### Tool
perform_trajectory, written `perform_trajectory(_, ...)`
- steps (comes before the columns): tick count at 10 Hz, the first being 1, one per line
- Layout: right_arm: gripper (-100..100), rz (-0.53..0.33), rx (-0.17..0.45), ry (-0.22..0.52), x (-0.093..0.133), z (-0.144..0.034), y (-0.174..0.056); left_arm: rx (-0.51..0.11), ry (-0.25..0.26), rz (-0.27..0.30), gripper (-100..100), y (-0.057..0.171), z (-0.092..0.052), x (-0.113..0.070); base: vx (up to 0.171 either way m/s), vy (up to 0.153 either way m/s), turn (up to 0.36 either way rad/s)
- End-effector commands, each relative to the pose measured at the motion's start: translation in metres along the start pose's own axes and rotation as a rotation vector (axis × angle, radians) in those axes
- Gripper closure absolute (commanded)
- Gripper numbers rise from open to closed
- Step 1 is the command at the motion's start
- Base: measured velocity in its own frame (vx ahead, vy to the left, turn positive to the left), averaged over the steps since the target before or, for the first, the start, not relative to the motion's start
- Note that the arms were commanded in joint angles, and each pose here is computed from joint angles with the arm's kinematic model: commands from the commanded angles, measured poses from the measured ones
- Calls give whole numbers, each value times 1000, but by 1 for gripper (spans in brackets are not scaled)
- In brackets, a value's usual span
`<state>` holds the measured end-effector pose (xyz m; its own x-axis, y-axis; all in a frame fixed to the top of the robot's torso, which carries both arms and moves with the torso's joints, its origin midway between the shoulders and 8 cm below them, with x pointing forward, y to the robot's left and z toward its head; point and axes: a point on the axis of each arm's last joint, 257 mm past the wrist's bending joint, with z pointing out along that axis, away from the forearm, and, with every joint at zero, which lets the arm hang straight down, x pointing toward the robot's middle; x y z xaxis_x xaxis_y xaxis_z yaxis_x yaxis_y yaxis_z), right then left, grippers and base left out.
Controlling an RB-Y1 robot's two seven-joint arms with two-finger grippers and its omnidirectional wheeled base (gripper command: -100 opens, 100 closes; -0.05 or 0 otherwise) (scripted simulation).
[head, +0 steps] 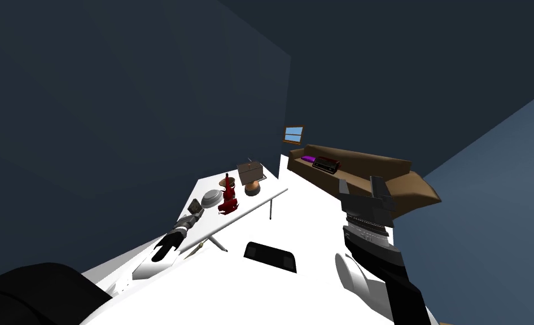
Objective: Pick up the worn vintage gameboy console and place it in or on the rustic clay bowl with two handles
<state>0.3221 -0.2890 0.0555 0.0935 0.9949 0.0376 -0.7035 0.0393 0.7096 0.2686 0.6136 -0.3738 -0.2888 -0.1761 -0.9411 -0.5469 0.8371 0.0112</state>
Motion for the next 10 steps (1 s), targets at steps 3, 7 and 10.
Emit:
perform_trajectory(3,0,0,0,0,0,0,0,-1,2,0,-100,0,0,1,-4,4,-6)
perform_trajectory(7,0,0,0,0,0,0,0,-2,2,0,100,0,0,1,0,0,0)
perform_trajectory(10,0,0,0,0,0,0,0,-2,2,0,100,0,0,1,0,0,0)
